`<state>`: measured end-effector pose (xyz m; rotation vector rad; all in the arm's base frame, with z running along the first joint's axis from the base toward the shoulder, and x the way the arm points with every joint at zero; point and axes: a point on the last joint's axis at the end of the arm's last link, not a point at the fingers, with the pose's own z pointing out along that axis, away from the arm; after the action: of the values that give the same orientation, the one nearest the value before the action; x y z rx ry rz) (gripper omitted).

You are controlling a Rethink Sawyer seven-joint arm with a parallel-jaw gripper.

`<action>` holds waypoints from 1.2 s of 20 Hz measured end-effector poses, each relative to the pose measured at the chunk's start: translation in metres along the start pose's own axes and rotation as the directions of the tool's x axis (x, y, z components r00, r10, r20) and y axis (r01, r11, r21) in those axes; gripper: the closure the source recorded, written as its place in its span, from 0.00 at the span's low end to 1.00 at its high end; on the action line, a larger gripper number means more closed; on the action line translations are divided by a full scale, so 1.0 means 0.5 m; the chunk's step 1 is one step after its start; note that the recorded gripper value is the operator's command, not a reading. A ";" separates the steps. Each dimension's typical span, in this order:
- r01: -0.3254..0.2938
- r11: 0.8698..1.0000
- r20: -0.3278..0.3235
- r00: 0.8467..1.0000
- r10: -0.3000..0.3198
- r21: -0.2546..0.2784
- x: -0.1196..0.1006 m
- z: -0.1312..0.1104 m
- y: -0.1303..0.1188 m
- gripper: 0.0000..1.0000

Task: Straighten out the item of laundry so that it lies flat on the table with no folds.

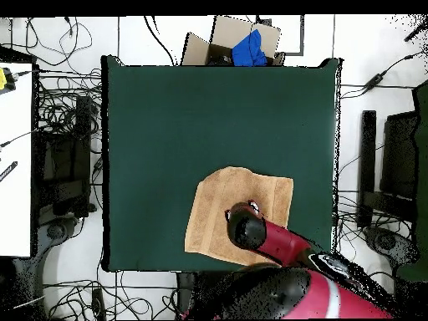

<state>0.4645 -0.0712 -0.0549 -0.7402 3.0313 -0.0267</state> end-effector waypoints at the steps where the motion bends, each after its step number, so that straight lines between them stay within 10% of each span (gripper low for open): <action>1: -0.018 1.000 -0.018 1.000 0.018 0.012 -0.004 0.000 0.003 0.00; 24: -0.187 0.973 -0.132 0.970 0.205 0.133 -0.035 0.001 0.029 0.00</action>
<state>0.4736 -0.0504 -0.0554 -0.4451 3.1894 -0.2670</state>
